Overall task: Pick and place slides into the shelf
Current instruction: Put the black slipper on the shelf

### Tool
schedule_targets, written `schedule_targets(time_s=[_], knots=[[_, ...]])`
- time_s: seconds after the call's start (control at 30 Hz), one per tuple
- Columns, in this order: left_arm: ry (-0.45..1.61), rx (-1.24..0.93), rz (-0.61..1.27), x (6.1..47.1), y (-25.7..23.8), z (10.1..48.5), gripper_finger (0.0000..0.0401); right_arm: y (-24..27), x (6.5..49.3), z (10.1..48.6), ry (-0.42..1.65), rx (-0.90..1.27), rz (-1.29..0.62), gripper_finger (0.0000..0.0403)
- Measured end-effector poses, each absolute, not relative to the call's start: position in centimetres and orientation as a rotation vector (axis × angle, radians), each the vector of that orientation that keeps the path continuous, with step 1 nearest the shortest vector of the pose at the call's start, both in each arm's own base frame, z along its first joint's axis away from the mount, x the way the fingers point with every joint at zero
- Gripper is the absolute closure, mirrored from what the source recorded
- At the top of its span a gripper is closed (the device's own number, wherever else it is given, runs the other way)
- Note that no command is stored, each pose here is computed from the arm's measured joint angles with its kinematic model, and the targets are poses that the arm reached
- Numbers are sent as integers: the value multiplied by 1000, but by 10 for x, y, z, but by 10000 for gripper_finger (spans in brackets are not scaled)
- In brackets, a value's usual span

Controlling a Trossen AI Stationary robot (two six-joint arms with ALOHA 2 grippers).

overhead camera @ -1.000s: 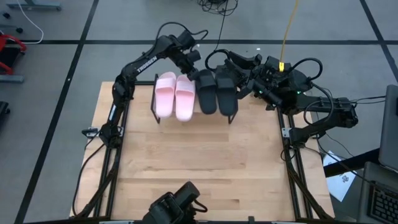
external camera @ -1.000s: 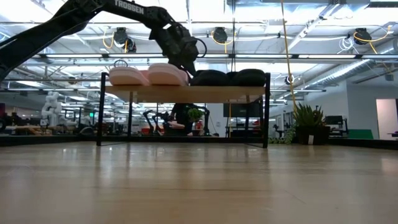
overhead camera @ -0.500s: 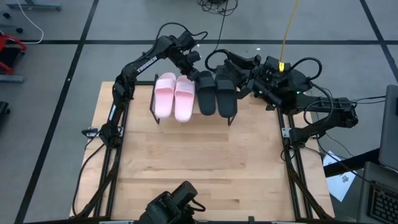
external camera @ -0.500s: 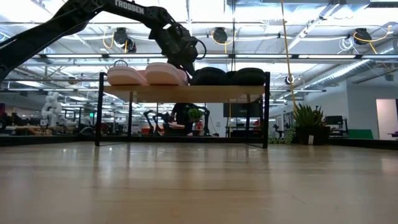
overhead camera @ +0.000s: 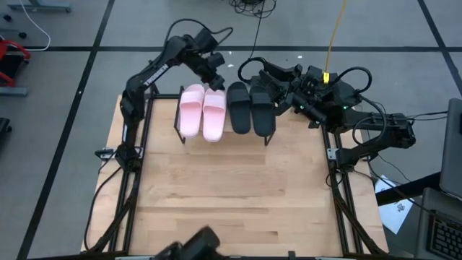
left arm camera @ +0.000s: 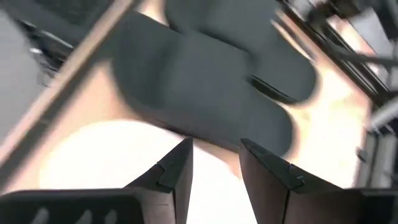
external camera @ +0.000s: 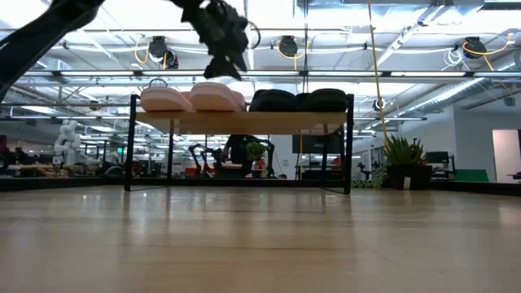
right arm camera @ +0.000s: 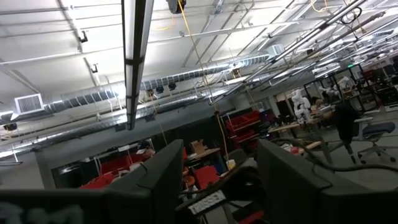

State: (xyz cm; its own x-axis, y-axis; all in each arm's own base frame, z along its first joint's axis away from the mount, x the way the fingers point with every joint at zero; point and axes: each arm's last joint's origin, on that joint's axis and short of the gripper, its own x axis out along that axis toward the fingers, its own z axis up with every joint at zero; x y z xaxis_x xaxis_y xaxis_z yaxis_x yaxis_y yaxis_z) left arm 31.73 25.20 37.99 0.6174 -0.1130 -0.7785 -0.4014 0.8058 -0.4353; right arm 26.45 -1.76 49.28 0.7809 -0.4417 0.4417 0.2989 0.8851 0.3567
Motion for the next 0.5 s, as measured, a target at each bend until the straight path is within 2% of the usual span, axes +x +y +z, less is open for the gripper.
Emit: schedule_targets(time_s=[0.27, 0.4, 0.5], knots=[[982, -480, 101, 345, 175, 397, 272, -18, 265, 493, -540, 271, -407, 209], [1038, -379, 79, 367, 144, 386, 272, -18, 264, 493, -540, 269, -407, 209], [1117, -372, 102, 377, 136, 365, 272, -18, 264, 493, -540, 269, -407, 209]])
